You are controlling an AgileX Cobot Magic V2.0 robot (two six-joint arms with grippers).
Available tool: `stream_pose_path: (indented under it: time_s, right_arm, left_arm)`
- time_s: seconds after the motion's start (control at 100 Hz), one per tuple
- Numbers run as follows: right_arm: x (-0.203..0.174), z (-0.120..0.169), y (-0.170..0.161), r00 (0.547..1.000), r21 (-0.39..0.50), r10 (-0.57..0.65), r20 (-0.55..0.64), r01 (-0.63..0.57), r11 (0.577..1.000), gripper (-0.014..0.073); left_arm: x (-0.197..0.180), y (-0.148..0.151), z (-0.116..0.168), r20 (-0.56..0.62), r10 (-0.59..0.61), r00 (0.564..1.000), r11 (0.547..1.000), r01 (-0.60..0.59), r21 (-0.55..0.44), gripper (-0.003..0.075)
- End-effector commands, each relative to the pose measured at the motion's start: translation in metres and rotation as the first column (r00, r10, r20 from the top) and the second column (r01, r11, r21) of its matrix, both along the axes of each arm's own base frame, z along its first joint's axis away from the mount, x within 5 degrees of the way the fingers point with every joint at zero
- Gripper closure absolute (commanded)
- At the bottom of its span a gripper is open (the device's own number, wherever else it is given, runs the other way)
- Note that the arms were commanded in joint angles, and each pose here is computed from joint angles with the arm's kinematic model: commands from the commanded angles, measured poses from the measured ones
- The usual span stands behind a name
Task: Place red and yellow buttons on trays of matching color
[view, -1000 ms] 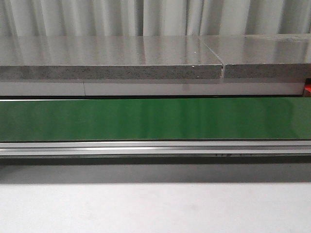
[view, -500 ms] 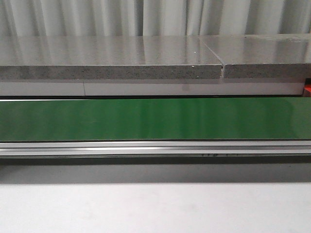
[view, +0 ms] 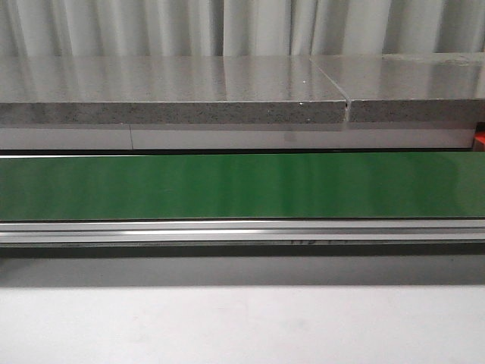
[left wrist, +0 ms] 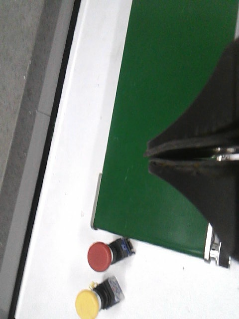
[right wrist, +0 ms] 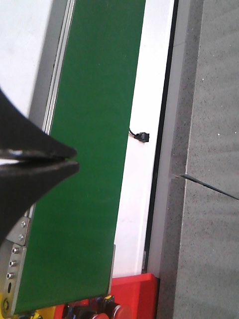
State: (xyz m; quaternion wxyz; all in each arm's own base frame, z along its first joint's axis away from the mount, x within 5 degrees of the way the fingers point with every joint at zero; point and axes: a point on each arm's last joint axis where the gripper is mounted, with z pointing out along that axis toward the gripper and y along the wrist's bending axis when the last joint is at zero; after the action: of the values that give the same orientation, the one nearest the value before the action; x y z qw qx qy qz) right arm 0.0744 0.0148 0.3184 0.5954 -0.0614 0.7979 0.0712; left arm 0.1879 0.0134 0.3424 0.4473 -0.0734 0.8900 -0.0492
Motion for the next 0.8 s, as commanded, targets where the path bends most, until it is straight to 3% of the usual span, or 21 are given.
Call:
stream_pose_path:
  time_s: [0.0, 0.08, 0.2, 0.27, 0.5, 0.7, 0.79]
  right_arm:
    - [0.001, 0.015, 0.000, 0.996, 0.000, 0.002, 0.094, -0.002, 1.000, 0.0661]
    - [0.001, 0.015, 0.000, 0.996, 0.000, 0.002, 0.094, -0.002, 1.000, 0.0661]
    - [0.001, 0.015, 0.000, 0.996, 0.000, 0.002, 0.094, -0.002, 1.000, 0.0661]
    - [0.001, 0.015, 0.000, 0.996, 0.000, 0.002, 0.094, -0.002, 1.000, 0.0661]
    - [0.001, 0.015, 0.000, 0.996, 0.000, 0.002, 0.094, -0.002, 1.000, 0.0661]
    - [0.001, 0.015, 0.000, 0.996, 0.000, 0.002, 0.094, -0.002, 1.000, 0.0661]
    - [0.001, 0.015, 0.000, 0.996, 0.000, 0.002, 0.094, -0.002, 1.000, 0.0661]
  left_arm:
    - [0.016, 0.012, 0.014, 0.048, 0.059, 0.997, 0.998, -0.058, -0.016, 0.0659]
    - [0.026, 0.020, 0.010, 0.018, 0.083, 0.996, 0.996, -0.083, -0.016, 0.0517]
    - [0.038, 0.030, 0.001, -0.002, 0.122, 0.993, 0.992, -0.122, -0.018, 0.0227]
    - [0.045, 0.037, -0.004, -0.019, 0.148, 0.989, 0.989, -0.148, -0.021, 0.0147]
    - [0.067, 0.076, -0.017, -0.172, 0.281, 0.944, 0.950, -0.299, -0.091, 0.0158]
    - [0.095, 0.113, -0.030, -0.316, 0.314, 0.896, 0.926, -0.362, -0.105, 0.0168]
    - [0.109, 0.128, -0.038, -0.383, 0.343, 0.858, 0.896, -0.421, -0.142, 0.0169]
